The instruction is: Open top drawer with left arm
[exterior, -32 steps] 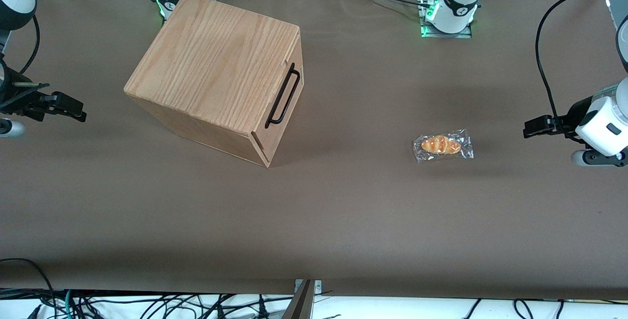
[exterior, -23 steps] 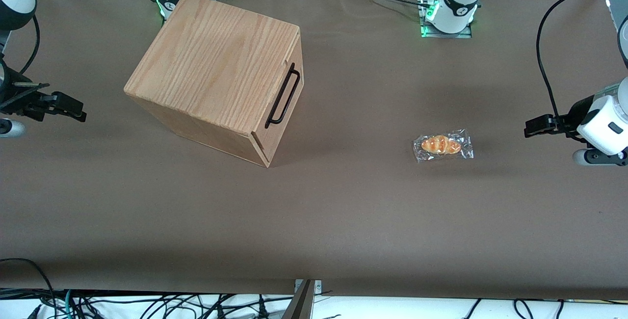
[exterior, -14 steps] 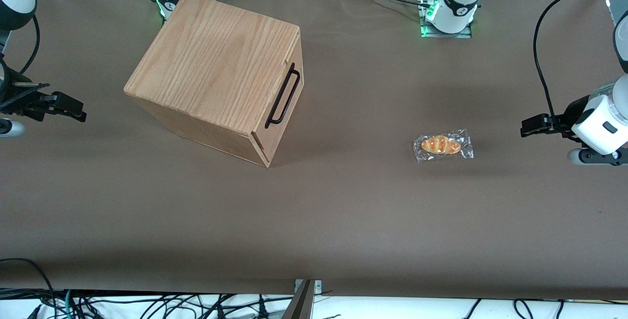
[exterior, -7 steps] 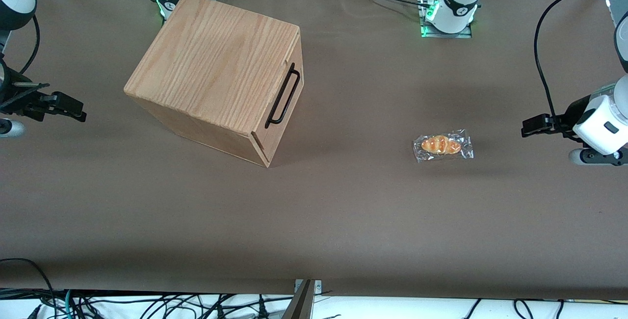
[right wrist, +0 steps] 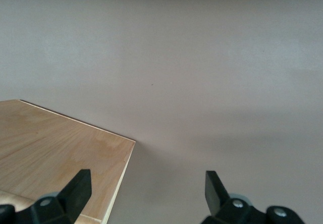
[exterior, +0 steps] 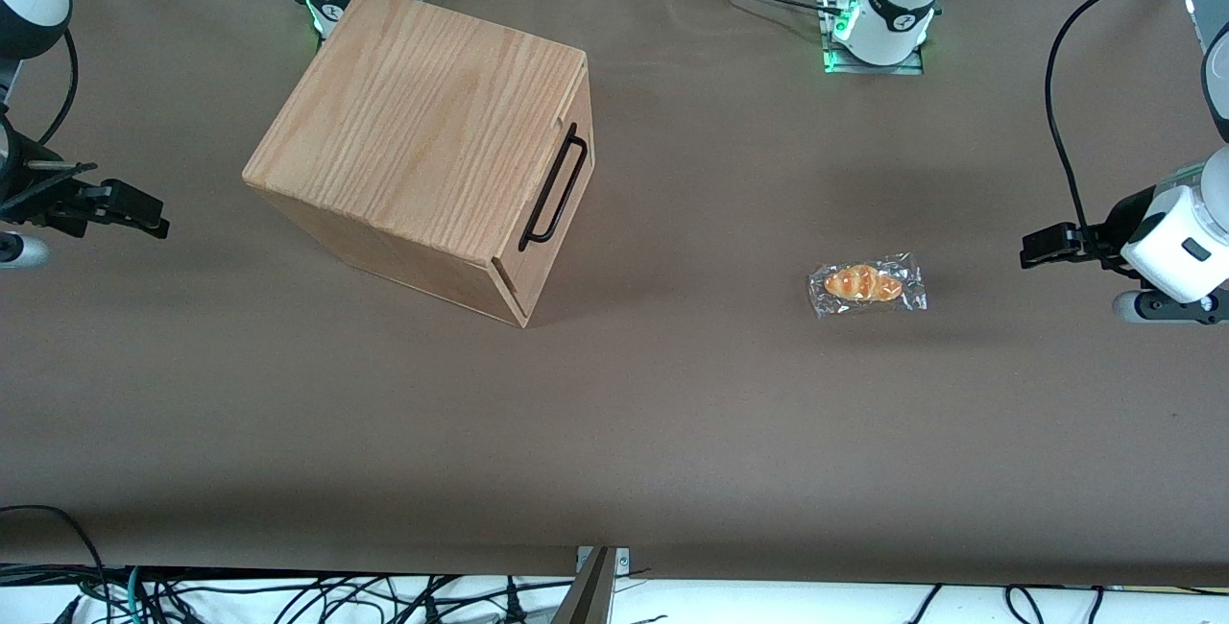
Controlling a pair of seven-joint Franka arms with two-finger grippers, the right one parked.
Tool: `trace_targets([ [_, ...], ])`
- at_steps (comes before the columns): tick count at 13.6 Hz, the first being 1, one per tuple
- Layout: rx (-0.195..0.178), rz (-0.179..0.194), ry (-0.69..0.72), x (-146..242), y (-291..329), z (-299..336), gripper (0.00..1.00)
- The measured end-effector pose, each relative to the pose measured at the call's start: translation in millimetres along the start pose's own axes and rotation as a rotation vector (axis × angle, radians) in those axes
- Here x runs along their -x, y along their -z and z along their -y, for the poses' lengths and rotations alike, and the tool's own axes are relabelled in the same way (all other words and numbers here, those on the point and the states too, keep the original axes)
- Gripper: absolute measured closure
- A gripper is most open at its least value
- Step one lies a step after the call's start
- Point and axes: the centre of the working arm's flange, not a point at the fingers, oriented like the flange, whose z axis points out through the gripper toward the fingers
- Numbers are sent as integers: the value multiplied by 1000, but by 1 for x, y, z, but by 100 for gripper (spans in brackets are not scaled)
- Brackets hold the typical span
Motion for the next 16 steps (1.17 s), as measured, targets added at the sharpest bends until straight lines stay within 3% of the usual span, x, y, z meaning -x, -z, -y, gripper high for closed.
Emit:
trace_targets([
  [2, 10, 3, -7, 0, 0, -5, 0],
  [5, 70, 11, -29, 1, -1, -25, 0],
  [8, 66, 17, -63, 6, -2, -72, 0],
  [16, 43, 30, 20, 33, -4, -188, 0],
])
